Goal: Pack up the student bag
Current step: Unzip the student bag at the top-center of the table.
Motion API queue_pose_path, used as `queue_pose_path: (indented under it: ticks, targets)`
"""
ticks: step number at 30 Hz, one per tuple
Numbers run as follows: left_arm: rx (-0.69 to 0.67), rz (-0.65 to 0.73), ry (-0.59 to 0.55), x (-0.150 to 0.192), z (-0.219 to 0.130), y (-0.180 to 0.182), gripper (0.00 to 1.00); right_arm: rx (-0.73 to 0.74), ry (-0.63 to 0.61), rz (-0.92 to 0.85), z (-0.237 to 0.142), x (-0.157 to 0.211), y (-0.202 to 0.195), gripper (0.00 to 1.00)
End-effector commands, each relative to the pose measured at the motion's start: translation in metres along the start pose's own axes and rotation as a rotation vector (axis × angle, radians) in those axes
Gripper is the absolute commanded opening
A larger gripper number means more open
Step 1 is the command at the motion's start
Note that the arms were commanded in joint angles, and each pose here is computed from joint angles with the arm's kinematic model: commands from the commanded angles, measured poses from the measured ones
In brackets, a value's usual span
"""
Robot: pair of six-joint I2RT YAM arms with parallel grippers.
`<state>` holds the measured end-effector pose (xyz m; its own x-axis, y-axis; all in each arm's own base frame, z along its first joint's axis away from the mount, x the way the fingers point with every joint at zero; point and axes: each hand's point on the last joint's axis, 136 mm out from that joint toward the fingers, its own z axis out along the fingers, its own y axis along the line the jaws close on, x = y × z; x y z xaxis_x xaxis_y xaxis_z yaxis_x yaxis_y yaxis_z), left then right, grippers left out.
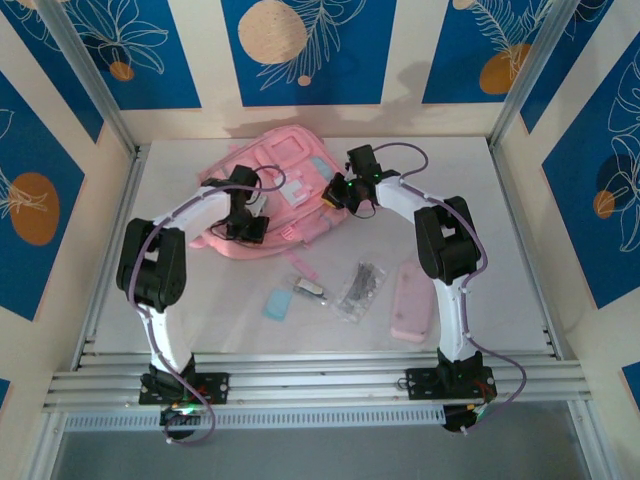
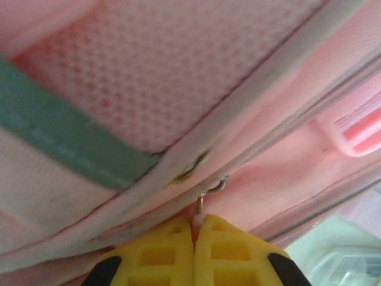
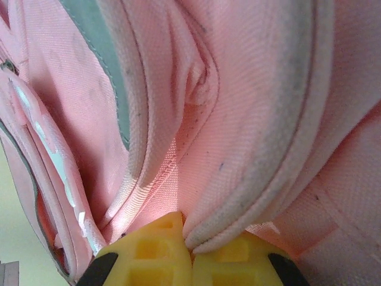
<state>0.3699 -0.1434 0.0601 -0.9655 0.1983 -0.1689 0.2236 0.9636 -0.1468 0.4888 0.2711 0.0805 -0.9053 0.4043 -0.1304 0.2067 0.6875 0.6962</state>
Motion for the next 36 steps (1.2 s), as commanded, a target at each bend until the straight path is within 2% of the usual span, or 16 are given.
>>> queue_pose_path:
  ticks: [1,3,7,10,12,13,15,22,26,33,36]
  targets:
    - [-0.249,-0.028,0.089,0.026,-0.031,0.066,0.0,0.105,-0.102,-0.008,-0.027,-0.045,-0.026,0.0]
    - [-0.184,-0.029,0.04,0.017,-0.042,0.053,0.0,0.106,-0.112,-0.015,-0.027,-0.051,-0.023,0.0]
    - [0.043,-0.041,-0.037,-0.001,-0.055,0.011,0.0,0.039,-0.08,-0.044,-0.029,-0.047,0.001,0.01]
    - [0.205,-0.063,-0.065,-0.01,-0.061,-0.02,0.0,-0.01,-0.04,-0.058,-0.036,-0.029,0.019,0.31]
    - [0.286,-0.072,-0.083,-0.015,-0.066,-0.038,0.0,-0.029,-0.037,-0.06,-0.048,-0.014,0.025,0.46]
    - [0.305,-0.069,-0.088,-0.017,-0.068,-0.044,0.0,-0.039,-0.038,-0.057,-0.053,-0.008,0.027,0.52]
    - [0.33,-0.06,-0.1,-0.02,-0.072,-0.054,0.0,-0.069,-0.027,-0.041,-0.063,0.01,0.03,0.58]
    - [0.412,-0.035,-0.138,-0.031,-0.087,-0.081,0.0,-0.185,0.093,0.037,-0.07,0.083,0.044,0.59]
    - [0.432,-0.001,-0.133,-0.031,-0.092,-0.095,0.0,-0.262,0.116,0.099,-0.058,0.108,0.059,0.6]
    - [0.402,0.031,-0.097,-0.021,-0.085,-0.097,0.0,-0.342,0.056,0.169,-0.023,0.099,0.083,0.61]
    - [0.402,0.037,-0.089,-0.015,-0.083,-0.098,0.0,-0.321,0.032,0.198,-0.002,0.094,0.083,0.61]
